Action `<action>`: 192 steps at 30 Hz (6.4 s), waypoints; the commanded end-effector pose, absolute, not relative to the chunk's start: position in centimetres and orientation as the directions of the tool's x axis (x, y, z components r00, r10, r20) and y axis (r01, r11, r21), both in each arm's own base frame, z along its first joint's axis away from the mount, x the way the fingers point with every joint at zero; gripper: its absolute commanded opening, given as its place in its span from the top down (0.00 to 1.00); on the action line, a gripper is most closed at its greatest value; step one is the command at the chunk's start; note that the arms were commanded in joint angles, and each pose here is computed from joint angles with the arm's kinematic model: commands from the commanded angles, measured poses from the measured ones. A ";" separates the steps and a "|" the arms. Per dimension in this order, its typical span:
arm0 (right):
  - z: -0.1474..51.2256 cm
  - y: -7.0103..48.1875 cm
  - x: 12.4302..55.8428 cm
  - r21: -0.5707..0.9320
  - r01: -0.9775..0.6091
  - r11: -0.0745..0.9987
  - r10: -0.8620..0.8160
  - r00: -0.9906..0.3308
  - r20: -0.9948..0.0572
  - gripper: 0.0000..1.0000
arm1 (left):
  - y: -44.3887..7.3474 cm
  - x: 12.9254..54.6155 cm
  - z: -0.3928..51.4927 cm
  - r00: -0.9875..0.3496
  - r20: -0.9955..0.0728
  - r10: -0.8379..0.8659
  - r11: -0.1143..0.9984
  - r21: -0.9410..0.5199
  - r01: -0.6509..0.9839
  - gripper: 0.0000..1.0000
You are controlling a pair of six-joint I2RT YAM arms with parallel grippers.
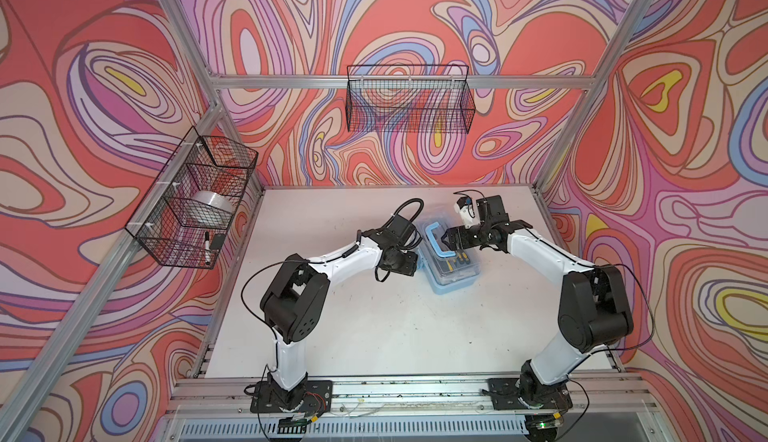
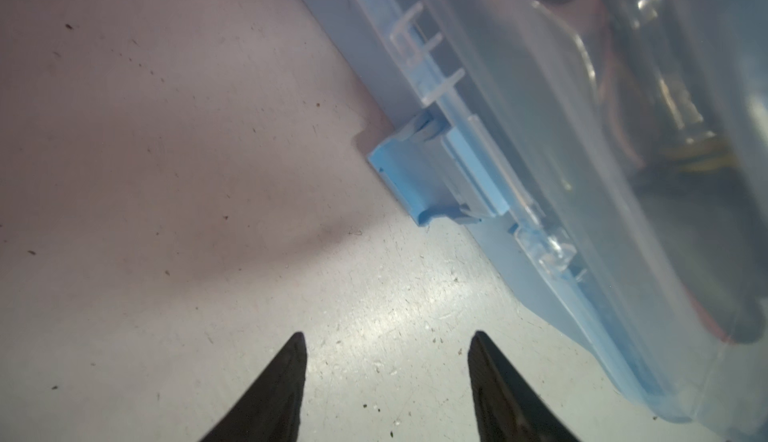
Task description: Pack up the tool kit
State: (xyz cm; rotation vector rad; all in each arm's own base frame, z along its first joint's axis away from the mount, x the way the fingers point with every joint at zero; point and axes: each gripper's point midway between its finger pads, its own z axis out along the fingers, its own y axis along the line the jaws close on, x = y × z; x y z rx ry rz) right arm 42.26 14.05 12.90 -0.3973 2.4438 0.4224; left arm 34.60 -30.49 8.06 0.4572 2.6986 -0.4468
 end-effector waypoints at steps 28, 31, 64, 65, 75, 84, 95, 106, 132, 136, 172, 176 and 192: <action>8.1 16.4 35.1 0.204 -0.562 0.802 -0.420 -0.773 -0.475 0.18 | -31.0 33.1 5.2 -0.679 -0.658 0.326 0.859 -0.093 0.503 0.16; 8.2 16.5 35.0 0.214 -0.556 0.803 -0.403 -0.772 -0.491 0.18 | -31.0 33.1 4.5 -0.673 -0.671 0.310 0.865 -0.094 0.492 0.16; 7.8 15.1 35.5 0.158 -0.489 0.858 -0.367 -0.799 -0.476 0.17 | -31.9 34.6 3.8 -0.475 -0.871 0.129 0.942 -0.042 0.333 0.00; 7.8 15.1 35.4 0.157 -0.489 0.858 -0.368 -0.799 -0.475 0.17 | -31.7 34.7 3.8 -0.470 -0.875 0.120 0.945 -0.045 0.325 0.00; 7.5 14.9 35.4 0.154 -0.481 0.863 -0.362 -0.802 -0.474 0.17 | -30.6 35.1 6.0 -0.426 -0.900 0.088 0.961 -0.035 0.274 0.01; 8.1 14.6 35.9 0.130 -0.464 0.876 -0.348 -0.796 -0.495 0.17 | -29.6 34.8 8.4 -0.393 -0.915 0.091 0.963 -0.019 0.267 0.02; 8.6 14.4 36.6 0.120 -0.433 0.894 -0.315 -0.794 -0.520 0.17 | -28.7 34.4 9.7 -0.380 -0.917 0.121 0.965 0.019 0.261 0.02; 10.8 13.0 38.3 0.061 -0.338 0.939 -0.239 -0.772 -0.589 0.15 | -28.5 34.2 11.4 -0.371 -0.911 0.181 0.956 0.073 0.286 0.03; 12.0 13.2 38.9 0.085 -0.307 0.948 -0.191 -0.761 -0.620 0.15 | -31.7 31.3 6.4 -0.434 -0.876 0.211 0.867 -0.038 0.497 0.06; 11.9 13.2 38.7 0.088 -0.309 0.947 -0.192 -0.764 -0.616 0.15 | -32.9 31.2 5.0 -0.436 -0.874 0.215 0.847 -0.055 0.528 0.02; 10.1 12.6 37.1 0.075 -0.309 0.948 -0.210 -0.786 -0.582 0.16 | -31.4 36.2 6.7 -0.265 -0.956 0.125 0.974 0.067 0.215 0.02; 10.7 12.5 37.4 0.074 -0.299 0.951 -0.198 -0.776 -0.599 0.16 | -30.6 35.9 7.3 -0.256 -0.955 0.149 0.974 0.097 0.206 0.02; 16.5 12.6 39.2 0.071 -0.273 0.959 -0.142 -0.686 -0.714 0.13 | -29.5 35.3 8.7 -0.251 -0.948 0.198 0.967 0.147 0.206 0.02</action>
